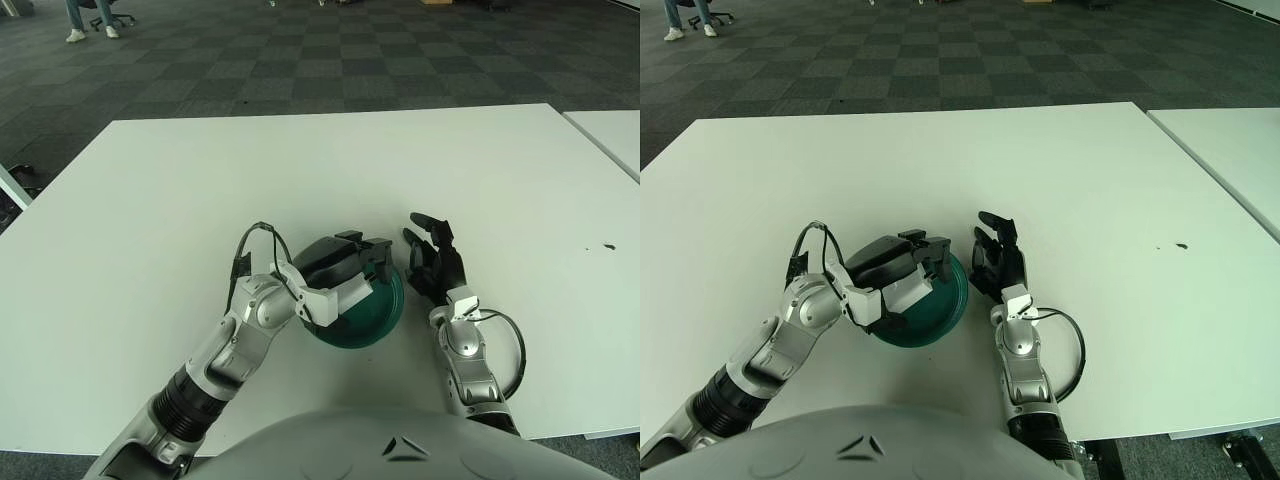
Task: Put the charger into the plate.
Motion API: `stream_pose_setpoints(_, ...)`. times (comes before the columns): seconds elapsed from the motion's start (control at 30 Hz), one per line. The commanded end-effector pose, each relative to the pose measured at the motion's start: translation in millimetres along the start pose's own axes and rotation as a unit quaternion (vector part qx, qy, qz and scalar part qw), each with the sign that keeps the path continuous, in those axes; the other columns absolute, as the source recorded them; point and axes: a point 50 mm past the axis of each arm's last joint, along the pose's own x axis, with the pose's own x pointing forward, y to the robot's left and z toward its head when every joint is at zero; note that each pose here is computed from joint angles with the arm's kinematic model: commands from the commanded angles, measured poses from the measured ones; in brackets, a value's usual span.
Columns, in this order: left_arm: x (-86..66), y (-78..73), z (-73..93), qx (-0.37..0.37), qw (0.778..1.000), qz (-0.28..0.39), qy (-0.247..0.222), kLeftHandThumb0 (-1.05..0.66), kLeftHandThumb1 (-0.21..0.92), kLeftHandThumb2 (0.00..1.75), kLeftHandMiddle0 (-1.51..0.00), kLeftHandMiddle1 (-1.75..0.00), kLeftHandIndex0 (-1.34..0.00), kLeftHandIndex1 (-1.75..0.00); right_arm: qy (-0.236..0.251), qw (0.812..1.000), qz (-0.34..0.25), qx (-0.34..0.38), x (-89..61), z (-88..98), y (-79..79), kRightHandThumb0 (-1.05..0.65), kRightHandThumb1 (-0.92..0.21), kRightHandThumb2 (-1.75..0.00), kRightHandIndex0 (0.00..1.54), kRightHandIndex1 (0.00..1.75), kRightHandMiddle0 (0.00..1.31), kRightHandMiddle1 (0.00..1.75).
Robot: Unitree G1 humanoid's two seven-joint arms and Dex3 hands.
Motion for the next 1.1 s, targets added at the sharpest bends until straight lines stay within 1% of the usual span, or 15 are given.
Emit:
stream_pose_setpoints(0.0, -0.5, -1.4, -4.3, 0.013, 1.000, 0.003, 0.005, 0.00, 0.04, 1.59, -0.85, -1.60, -0.61, -1.75, 0.132, 0.991, 0.001, -0.002, -24.6, -40.5, -1.9, -0.66, -0.92, -0.81, 0.57, 0.03, 0.06, 0.95)
stream_pose_setpoints(0.3, 1.1, -5.7, -7.0, 0.034, 0.999, -0.004, 0.002, 0.00, 0.02, 1.60, -0.87, -1.58, -0.63, -1.75, 0.141, 0.990, 0.004, 0.005, -24.0, -39.3, -0.9, -0.67, -0.92, -0.83, 0.56, 0.03, 0.05, 0.90)
stream_pose_setpoints(0.43, 1.4, -7.7, -8.0, 0.039, 0.999, -0.011, -0.003, 0.00, 0.04, 1.59, -0.83, -1.63, -0.62, -1.75, 0.142, 0.990, -0.001, 0.013, -23.0, -39.2, -0.6, -0.67, -0.92, -0.83, 0.55, 0.02, 0.06, 0.90)
stream_pose_setpoints(0.5, 1.7, -9.0, -8.6, 0.037, 0.999, -0.016, -0.003, -0.01, 0.07, 1.58, -0.78, -1.69, -0.60, -1.75, 0.144, 0.989, -0.006, 0.015, -22.4, -39.5, -0.5, -0.66, -0.92, -0.82, 0.55, 0.02, 0.07, 0.91)
stream_pose_setpoints(0.53, 2.2, -10.1, -8.9, 0.038, 0.999, -0.023, -0.003, -0.01, 0.07, 1.58, -0.78, -1.70, -0.61, -1.72, 0.145, 0.989, -0.008, 0.016, -22.1, -39.6, -0.4, -0.65, -0.92, -0.82, 0.56, 0.02, 0.07, 0.91)
stream_pose_setpoints(0.6, 2.7, -11.2, -9.1, 0.040, 0.999, -0.030, -0.003, -0.01, 0.09, 1.53, -0.77, -1.73, -0.65, -1.61, 0.145, 0.989, -0.008, 0.016, -21.9, -39.6, -0.3, -0.65, -0.92, -0.82, 0.55, 0.02, 0.06, 0.90)
stream_pose_setpoints(0.63, 3.4, -11.9, -9.6, 0.039, 0.999, -0.035, 0.000, -0.01, 0.09, 1.53, -0.76, -1.73, -0.65, -1.59, 0.144, 0.989, -0.007, 0.017, -22.0, -39.5, -0.2, -0.64, -0.92, -0.82, 0.55, 0.02, 0.06, 0.90)
stream_pose_setpoints(0.67, 3.9, -12.5, -9.9, 0.039, 0.998, -0.040, 0.004, -0.01, 0.13, 1.47, -0.74, -1.74, -0.63, -1.56, 0.144, 0.989, -0.006, 0.018, -22.2, -39.4, -0.1, -0.64, -0.92, -0.82, 0.54, 0.01, 0.05, 0.90)
stream_pose_setpoints(0.7, 4.3, -12.9, -10.2, 0.039, 0.998, -0.043, 0.006, -0.15, 0.30, 1.28, -0.79, -1.74, -0.55, -1.63, 0.144, 0.989, -0.006, 0.018, -22.3, -39.3, 0.0, -0.64, -0.92, -0.82, 0.53, 0.01, 0.05, 0.89)
stream_pose_setpoints(0.73, 4.7, -13.7, -10.4, 0.037, 0.998, -0.048, 0.011, -0.20, 0.37, 1.21, -0.80, -1.74, -0.51, -1.65, 0.144, 0.989, -0.006, 0.019, -22.5, -39.4, 0.1, -0.64, -0.92, -0.82, 0.53, 0.01, 0.05, 0.89)
stream_pose_setpoints(0.77, 4.9, -14.2, -10.4, 0.035, 0.998, -0.051, 0.014, -0.27, 0.48, 1.08, -0.81, -1.74, -0.45, -1.69, 0.144, 0.989, -0.006, 0.020, -22.6, -39.4, 0.1, -0.65, -0.92, -0.82, 0.52, 0.01, 0.04, 0.88)
stream_pose_setpoints(0.8, 5.1, -14.8, -10.5, 0.033, 0.998, -0.056, 0.018, -0.32, 0.55, 0.99, -0.82, -1.74, -0.41, -1.71, 0.144, 0.989, -0.008, 0.022, -22.6, -39.6, 0.3, -0.65, -0.92, -0.82, 0.52, 0.00, 0.04, 0.88)
stream_pose_setpoints(0.9, 5.4, -15.9, -10.4, 0.034, 0.997, -0.068, 0.028, -0.36, 0.68, 0.83, -0.78, -1.75, -0.34, -1.73, 0.144, 0.989, -0.012, 0.029, -22.5, -39.9, 0.9, -0.65, -0.92, -0.81, 0.49, 0.00, 0.02, 0.87)
stream_pose_setpoints(1.0, 5.3, -16.7, -10.2, 0.036, 0.996, -0.077, 0.034, -0.37, 0.76, 0.73, -0.71, -1.75, -0.30, -1.74, 0.141, 0.989, -0.017, 0.038, -22.5, -39.9, 2.0, -0.66, -0.92, -0.77, 0.48, 0.00, 0.02, 0.86)
stream_pose_setpoints(1.07, 5.4, -17.2, -10.1, 0.035, 0.996, -0.079, 0.036, -0.37, 0.79, 0.69, -0.68, -1.75, -0.28, -1.74, 0.137, 0.990, -0.019, 0.042, -22.7, -39.3, 2.4, -0.66, -0.92, -0.76, 0.47, 0.00, 0.02, 0.85)
